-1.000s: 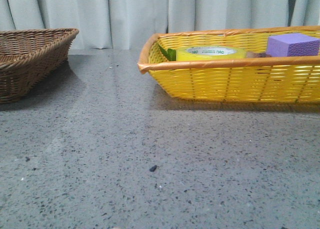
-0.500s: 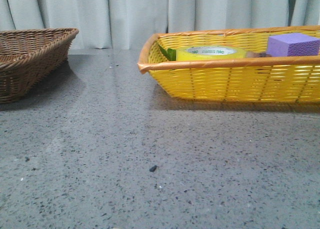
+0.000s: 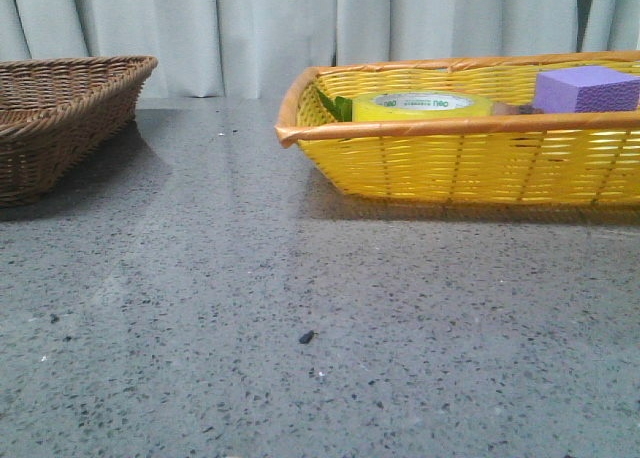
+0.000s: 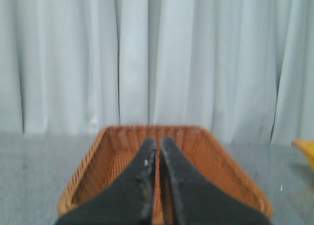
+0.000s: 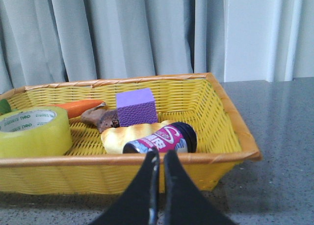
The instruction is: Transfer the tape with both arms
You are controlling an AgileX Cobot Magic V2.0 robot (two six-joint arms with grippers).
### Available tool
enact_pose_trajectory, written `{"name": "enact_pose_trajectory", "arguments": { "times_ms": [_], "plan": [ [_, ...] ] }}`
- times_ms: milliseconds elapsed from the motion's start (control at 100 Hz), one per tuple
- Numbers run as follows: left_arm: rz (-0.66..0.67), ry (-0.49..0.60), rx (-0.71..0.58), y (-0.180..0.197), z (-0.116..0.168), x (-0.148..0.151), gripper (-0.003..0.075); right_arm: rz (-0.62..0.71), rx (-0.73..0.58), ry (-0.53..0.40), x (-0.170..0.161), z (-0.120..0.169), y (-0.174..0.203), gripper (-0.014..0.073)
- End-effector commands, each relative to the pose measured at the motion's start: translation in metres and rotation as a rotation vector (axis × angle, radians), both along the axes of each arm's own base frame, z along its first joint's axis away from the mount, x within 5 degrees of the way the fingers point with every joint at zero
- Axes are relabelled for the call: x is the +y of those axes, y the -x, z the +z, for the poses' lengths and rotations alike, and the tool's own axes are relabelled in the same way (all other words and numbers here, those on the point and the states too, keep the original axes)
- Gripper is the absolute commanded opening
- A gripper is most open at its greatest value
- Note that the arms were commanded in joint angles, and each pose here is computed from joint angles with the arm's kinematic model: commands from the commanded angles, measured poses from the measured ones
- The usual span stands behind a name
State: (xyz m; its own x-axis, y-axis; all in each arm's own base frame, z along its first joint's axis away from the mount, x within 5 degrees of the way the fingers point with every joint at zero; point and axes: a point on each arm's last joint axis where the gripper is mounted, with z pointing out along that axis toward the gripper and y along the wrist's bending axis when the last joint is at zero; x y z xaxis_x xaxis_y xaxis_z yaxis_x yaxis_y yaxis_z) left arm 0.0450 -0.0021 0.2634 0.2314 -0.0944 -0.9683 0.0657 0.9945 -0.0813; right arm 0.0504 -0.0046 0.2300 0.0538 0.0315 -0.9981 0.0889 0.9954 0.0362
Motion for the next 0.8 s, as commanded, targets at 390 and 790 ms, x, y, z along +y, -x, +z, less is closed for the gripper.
{"name": "enact_pose_trajectory", "arguments": {
  "times_ms": [390, 790],
  "plan": [
    [0.002, 0.013, 0.005, -0.029, 0.075, -0.001, -0.0021, 0.006, 0.047, -0.028, -0.001, 0.125, -0.018, -0.0066],
    [0.007, 0.017, -0.016, -0.048, 0.084, -0.001, -0.0021, 0.042, 0.100, -0.075, -0.002, 0.176, -0.076, -0.0066]
  ]
}}
